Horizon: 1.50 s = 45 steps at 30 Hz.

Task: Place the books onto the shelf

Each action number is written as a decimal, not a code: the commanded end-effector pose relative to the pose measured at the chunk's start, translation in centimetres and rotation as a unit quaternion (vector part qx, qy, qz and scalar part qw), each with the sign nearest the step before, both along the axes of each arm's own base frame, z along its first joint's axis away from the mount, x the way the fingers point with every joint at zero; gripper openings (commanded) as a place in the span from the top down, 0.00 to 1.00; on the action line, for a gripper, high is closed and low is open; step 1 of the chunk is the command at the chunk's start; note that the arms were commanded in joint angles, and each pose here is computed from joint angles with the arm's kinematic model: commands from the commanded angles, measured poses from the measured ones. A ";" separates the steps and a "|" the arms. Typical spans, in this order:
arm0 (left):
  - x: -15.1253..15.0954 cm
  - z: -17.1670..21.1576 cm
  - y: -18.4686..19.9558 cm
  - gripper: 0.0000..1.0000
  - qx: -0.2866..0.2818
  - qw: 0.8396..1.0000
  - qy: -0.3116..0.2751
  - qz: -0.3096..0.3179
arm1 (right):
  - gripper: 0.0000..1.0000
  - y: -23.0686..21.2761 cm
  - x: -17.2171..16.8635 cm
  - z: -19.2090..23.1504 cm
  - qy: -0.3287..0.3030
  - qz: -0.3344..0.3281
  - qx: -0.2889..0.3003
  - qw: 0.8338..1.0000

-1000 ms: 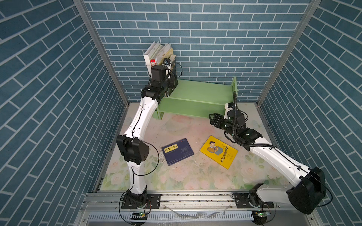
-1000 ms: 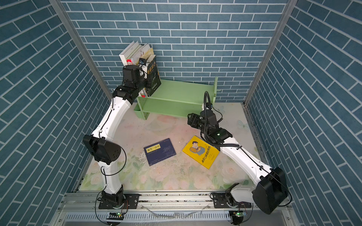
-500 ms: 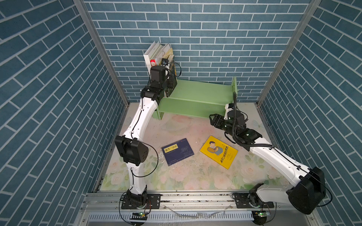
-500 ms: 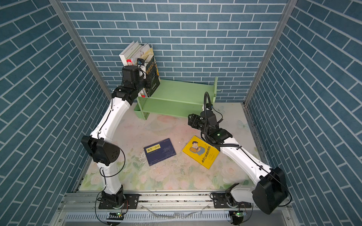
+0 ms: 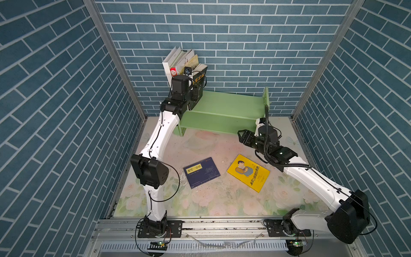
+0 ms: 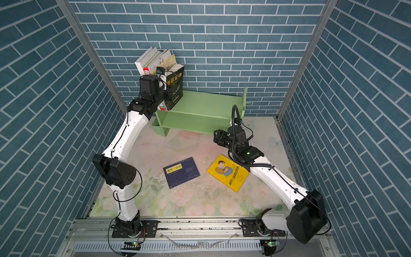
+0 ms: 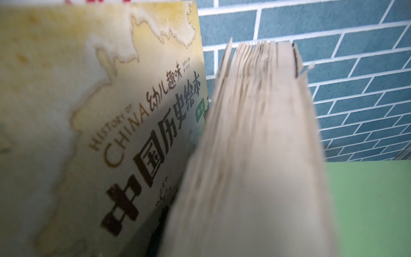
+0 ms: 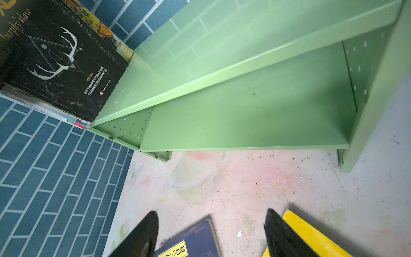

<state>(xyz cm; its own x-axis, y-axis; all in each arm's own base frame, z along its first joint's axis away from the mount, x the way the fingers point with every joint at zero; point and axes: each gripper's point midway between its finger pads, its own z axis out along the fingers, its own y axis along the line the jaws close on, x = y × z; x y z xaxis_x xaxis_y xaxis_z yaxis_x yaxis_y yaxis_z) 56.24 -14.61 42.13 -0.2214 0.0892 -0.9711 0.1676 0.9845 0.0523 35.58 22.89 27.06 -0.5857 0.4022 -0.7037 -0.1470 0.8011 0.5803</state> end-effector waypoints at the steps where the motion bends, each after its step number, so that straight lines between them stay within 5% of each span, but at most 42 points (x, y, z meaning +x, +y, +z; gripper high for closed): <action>1: -0.7 2.1 1.5 0.60 -0.001 0.999 -0.025 0.023 | 0.24 -0.1 0.0 -0.2 0.007 -0.004 0.010 1.000; 11: -0.8 2.6 2.1 0.75 -0.026 0.998 -0.029 0.044 | 0.24 -0.1 0.1 -0.4 0.010 -0.005 0.011 1.000; 45: 0.3 2.0 2.7 0.82 -0.085 0.994 -0.037 0.056 | 0.24 -0.6 0.1 -1.0 0.016 -0.008 0.011 1.000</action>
